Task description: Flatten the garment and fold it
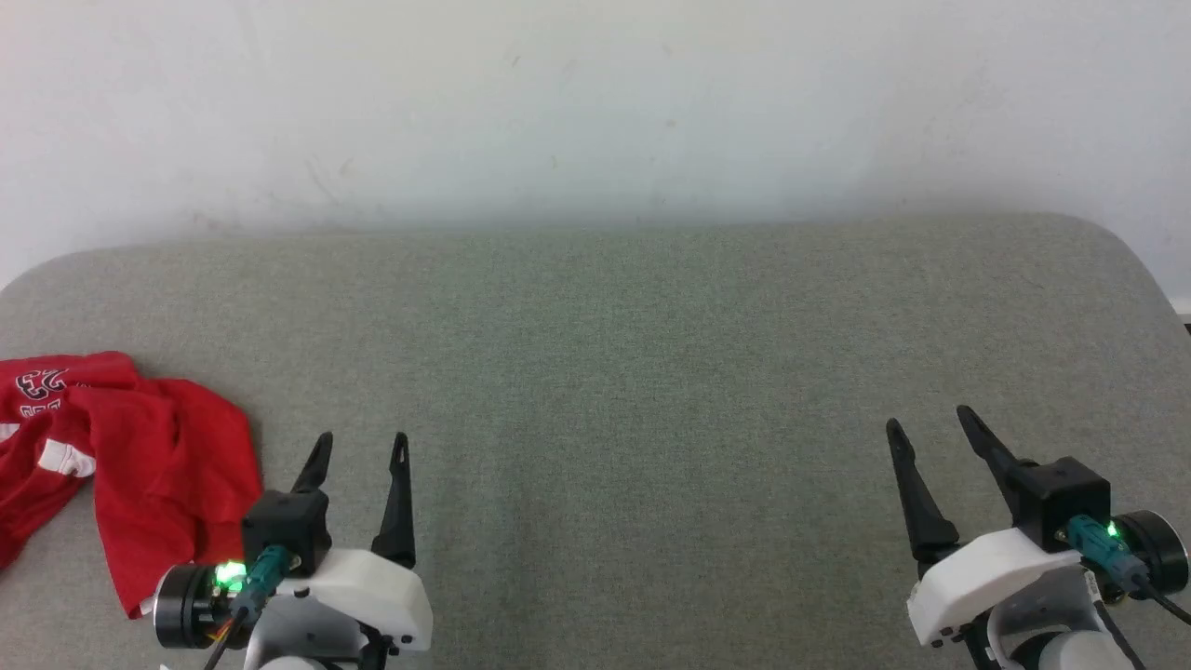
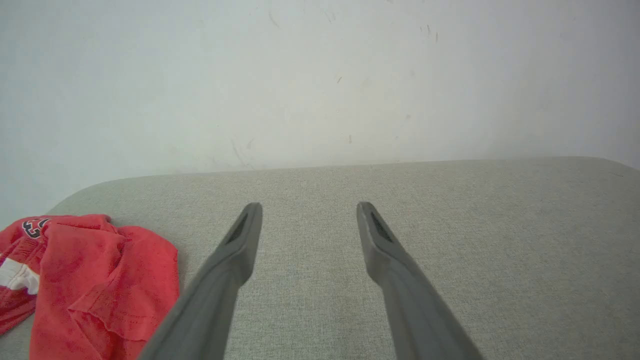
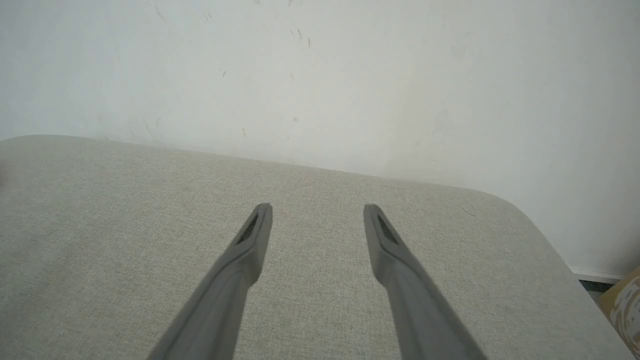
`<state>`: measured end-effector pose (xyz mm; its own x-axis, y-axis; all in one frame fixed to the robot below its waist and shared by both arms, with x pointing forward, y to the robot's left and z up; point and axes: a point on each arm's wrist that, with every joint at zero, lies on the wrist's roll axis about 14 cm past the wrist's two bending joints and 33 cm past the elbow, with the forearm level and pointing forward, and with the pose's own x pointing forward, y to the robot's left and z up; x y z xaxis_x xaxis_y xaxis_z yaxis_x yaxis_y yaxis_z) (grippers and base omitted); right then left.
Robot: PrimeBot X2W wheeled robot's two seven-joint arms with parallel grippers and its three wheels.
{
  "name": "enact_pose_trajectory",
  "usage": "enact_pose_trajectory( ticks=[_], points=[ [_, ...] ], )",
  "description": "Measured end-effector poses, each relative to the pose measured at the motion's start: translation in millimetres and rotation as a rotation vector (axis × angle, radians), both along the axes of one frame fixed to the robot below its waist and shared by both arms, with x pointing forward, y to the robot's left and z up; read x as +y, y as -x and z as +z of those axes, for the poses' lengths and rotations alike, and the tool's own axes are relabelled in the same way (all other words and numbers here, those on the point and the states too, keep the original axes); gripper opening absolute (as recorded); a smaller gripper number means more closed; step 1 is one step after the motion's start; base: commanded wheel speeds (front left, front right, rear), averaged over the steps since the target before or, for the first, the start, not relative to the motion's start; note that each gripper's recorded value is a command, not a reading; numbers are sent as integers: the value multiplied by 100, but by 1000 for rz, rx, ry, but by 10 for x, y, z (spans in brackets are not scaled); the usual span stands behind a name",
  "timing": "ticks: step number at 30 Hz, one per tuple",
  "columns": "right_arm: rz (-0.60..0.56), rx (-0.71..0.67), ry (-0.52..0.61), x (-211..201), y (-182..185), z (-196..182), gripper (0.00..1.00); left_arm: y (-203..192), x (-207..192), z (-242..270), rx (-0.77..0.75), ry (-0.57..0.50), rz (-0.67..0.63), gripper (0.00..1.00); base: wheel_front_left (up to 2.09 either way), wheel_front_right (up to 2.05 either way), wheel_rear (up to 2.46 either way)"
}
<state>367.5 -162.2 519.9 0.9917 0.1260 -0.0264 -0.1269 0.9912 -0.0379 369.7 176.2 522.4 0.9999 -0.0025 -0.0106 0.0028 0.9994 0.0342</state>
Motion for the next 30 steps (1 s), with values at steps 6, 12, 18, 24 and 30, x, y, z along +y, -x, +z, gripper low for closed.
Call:
enact_pose_trajectory(
  ticks=[6, 12, 18, 24, 30],
  points=[
    [-9, -5, -18, -29, 4, -2, 100, 5, -18, 6, -7, 24, -5, 100, 0, 0, 0],
    [-14, -16, -35, -47, 5, 10, 100, 17, -22, 24, -21, 40, -6, 100, 0, 0, 0],
    [-10, -24, -48, -34, -2, 16, 100, 39, 11, 46, -34, 53, 5, 100, 0, 0, 0],
    [7, -31, -65, 25, -26, 26, 100, 77, 77, 72, -52, 73, 25, 100, 0, 0, 0],
    [35, -38, -76, 119, -71, 43, 100, 131, 179, 85, -63, 87, 57, 100, 0, 0, 0]
  ],
)
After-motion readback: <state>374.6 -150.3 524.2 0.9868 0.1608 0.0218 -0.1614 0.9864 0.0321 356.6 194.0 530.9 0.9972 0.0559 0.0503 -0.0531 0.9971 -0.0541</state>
